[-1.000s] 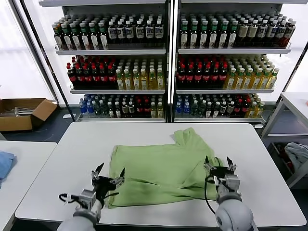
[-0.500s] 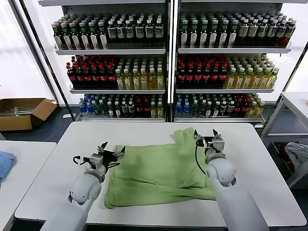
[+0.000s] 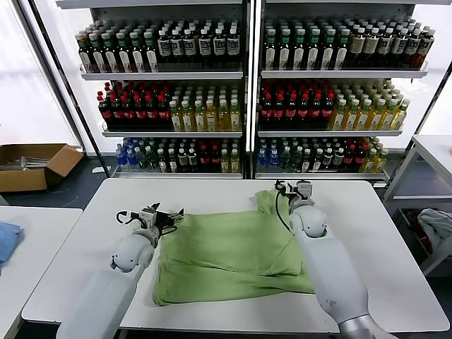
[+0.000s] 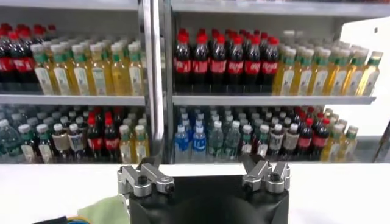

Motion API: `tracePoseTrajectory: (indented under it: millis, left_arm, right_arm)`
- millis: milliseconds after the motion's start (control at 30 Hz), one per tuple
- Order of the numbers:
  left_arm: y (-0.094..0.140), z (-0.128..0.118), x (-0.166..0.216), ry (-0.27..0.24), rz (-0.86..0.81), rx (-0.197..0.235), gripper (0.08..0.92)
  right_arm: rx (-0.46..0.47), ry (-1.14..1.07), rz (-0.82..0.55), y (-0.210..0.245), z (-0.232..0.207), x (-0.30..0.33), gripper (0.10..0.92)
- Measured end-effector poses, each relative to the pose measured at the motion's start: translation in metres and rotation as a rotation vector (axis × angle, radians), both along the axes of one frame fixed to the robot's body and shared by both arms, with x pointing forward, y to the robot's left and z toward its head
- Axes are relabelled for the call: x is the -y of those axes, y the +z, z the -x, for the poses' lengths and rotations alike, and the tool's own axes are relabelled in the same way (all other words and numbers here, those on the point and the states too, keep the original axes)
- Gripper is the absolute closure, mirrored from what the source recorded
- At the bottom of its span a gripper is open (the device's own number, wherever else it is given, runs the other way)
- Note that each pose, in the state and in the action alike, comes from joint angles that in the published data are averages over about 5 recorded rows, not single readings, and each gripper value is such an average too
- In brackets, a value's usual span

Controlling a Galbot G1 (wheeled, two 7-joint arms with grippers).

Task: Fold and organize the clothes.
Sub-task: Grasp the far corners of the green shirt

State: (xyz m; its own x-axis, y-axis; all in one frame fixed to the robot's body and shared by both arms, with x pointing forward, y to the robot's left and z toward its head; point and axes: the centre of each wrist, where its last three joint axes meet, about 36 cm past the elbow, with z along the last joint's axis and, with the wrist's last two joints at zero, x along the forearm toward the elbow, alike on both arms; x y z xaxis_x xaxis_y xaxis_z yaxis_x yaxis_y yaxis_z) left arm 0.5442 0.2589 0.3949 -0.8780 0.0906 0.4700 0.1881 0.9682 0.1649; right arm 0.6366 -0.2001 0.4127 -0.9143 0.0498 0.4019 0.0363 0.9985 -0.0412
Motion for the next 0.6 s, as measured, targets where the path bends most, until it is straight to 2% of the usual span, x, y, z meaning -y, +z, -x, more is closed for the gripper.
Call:
tracePoseTrajectory:
  millis: [600]
  left_arm:
    - [-0.014, -0.005, 0.004, 0.007, 0.016, -0.052, 0.177]
  right_arm:
    - [-0.068, 0.002, 0.017, -0.023, -0.017, -0.015, 0.200]
